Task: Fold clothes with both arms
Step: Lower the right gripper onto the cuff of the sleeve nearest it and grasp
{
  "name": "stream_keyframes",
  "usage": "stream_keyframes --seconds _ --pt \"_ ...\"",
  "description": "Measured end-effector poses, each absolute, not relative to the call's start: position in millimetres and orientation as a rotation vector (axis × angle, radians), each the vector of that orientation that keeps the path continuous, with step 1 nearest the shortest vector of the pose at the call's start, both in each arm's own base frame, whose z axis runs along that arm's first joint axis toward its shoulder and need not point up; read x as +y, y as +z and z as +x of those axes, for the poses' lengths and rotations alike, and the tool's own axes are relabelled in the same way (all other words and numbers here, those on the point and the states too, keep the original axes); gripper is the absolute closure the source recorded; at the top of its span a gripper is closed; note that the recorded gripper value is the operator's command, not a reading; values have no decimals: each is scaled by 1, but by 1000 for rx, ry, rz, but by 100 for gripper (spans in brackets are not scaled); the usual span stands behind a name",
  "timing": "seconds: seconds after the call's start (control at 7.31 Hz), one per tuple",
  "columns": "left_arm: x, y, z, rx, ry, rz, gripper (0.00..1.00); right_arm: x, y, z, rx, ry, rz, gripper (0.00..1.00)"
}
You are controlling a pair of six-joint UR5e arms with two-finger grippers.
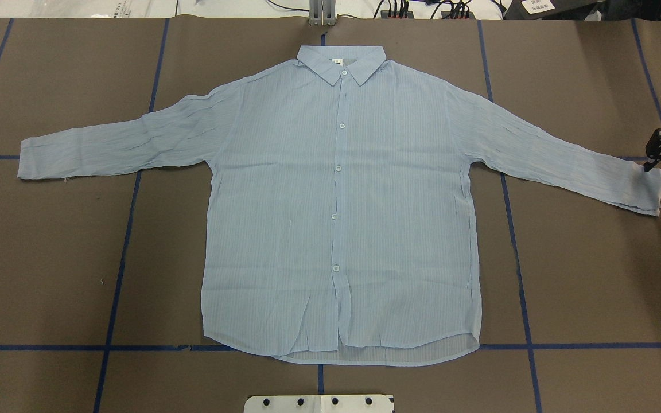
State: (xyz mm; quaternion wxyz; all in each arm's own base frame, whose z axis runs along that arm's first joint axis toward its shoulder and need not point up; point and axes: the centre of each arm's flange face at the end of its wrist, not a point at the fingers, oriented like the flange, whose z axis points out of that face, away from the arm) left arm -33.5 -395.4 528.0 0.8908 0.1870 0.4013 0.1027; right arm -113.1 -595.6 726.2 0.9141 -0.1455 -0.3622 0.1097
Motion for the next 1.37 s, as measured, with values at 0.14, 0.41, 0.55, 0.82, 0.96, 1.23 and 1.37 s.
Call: stream_keyframes --seconds 0.14,0.41,0.55,0.82,0.96,1.23,1.37 --pt "-395 527 -34 833 215 391 0 -597 725 -113 -738 233 -298 66" --pt "-395 521 -34 832 218 402 0 -601 721 -114 -735 256 -301 58" --pt "-394 519 -34 832 219 404 0 -601 721 -114 -736 260 -303 49" --pt "-393 516 -35 832 220 410 0 -600 722 -114 -739 263 -307 37" --pt "-393 515 -35 831 220 412 0 -598 723 -114 -743 263 -310 37" --pt "-393 513 -35 831 221 415 0 -594 724 -114 -764 264 -325 38" --pt "-393 512 -35 831 222 418 0 -593 725 -114 -771 266 -331 39"
